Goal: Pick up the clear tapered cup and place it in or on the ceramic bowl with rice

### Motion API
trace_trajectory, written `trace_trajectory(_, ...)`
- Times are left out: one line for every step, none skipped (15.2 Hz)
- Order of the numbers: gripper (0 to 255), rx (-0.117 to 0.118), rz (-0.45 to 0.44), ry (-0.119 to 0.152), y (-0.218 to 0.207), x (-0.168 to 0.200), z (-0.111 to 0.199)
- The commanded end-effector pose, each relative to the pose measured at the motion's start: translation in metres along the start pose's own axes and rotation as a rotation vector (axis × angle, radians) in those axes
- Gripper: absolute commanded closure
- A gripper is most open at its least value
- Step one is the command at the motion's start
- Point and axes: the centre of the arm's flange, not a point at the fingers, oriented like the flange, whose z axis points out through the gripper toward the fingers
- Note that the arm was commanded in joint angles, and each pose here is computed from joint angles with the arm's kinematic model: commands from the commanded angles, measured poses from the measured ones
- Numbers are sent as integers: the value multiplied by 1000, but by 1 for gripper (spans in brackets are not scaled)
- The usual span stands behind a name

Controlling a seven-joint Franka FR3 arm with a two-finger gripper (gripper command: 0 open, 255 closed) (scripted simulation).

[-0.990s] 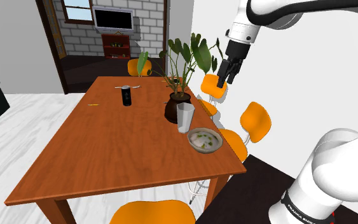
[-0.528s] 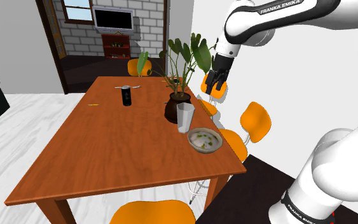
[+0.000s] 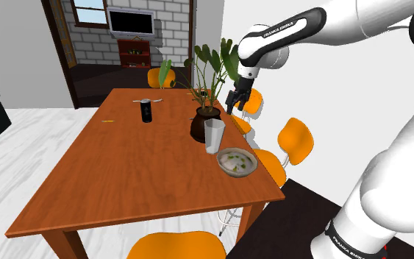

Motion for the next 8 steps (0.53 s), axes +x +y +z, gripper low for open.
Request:
trace_trajectory(0, 4, 6, 0, 12, 15, 19)
trace_trajectory(0, 6, 9, 0, 18, 23, 27)
trace_trajectory(0, 9, 11, 0, 24, 31, 36)
trace_trajectory(0, 11, 14, 0, 30, 39, 45)
trace_trajectory(0, 13, 17, 0, 36, 47, 54)
trace_trajectory(0, 15, 20, -1, 43, 55, 62)
trace_trajectory(0, 18, 22, -1, 49, 63, 71)
trace_trajectory(0, 20, 25, -1, 55, 71, 80)
